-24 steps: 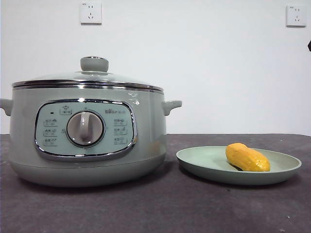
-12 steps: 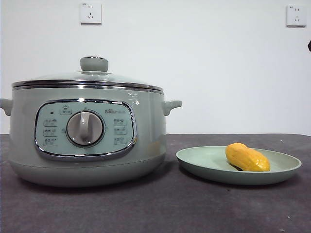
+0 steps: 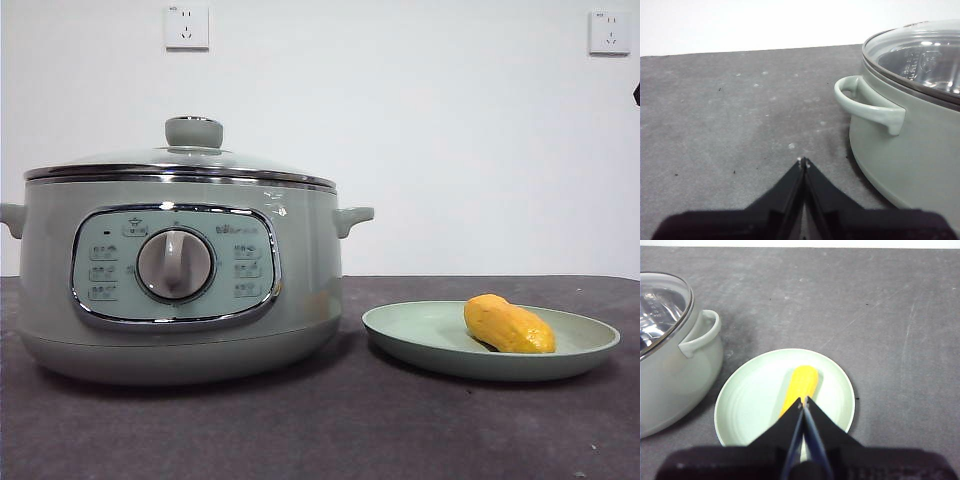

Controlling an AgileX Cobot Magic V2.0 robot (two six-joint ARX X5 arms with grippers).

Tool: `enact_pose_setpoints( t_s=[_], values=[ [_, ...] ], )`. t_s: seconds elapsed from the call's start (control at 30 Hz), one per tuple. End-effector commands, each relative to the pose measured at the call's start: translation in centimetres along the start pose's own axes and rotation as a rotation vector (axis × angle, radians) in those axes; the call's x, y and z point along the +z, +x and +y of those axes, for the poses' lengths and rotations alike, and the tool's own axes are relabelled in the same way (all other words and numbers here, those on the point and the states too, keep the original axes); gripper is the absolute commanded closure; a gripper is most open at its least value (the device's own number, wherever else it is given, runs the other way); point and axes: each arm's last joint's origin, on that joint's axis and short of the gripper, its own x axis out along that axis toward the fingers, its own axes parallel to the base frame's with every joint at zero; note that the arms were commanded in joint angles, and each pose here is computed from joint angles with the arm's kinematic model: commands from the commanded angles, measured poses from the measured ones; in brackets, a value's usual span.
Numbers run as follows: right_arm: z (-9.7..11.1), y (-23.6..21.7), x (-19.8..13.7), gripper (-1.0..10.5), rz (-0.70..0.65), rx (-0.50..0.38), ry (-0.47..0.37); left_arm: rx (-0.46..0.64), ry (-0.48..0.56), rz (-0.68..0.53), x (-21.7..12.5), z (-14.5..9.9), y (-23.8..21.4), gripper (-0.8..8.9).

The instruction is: Take the corn out from the steamer,put the corn on the plate,close the lid

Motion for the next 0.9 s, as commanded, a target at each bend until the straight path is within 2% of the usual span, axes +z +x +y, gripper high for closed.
enact_pose_setpoints(
  t_s=[0.03,0.3,0.37,0.57,0.73,0.9],
  values=[
    [0.0,0.1,-0.1,9.5,-0.001,-0.003,0.010,0.006,-0.009,0.009,-0.4,0.0,0.1,8.16],
    [-0.1,-0.3,-0.2,9.5,-0.003,-0.003,0.005,0.006,-0.010,0.009,-0.4,0.0,0.1,8.16],
    [-0.2,-1.0,-0.4,9.5,-0.014,-0.002,-0.020,0.006,-0.010,0.009,-0.4,0.0,0.1,8.16],
    [-1.2,-2.1,-1.5,9.5,-0.195,-0.019,-0.051,0.006,-0.010,0.009,-0.4,0.0,0.1,8.16],
    [-2.3,-1.6,-3.9,9.5,-0.384,0.017,-0.051,0.006,-0.010,0.009,-0.4,0.0,0.1,8.16],
    [-3.4,-0.7,-6.6,9.5,-0.411,-0.053,-0.024,0.007,-0.010,0.009,-0.4,0.0,0.1,8.16]
  ],
)
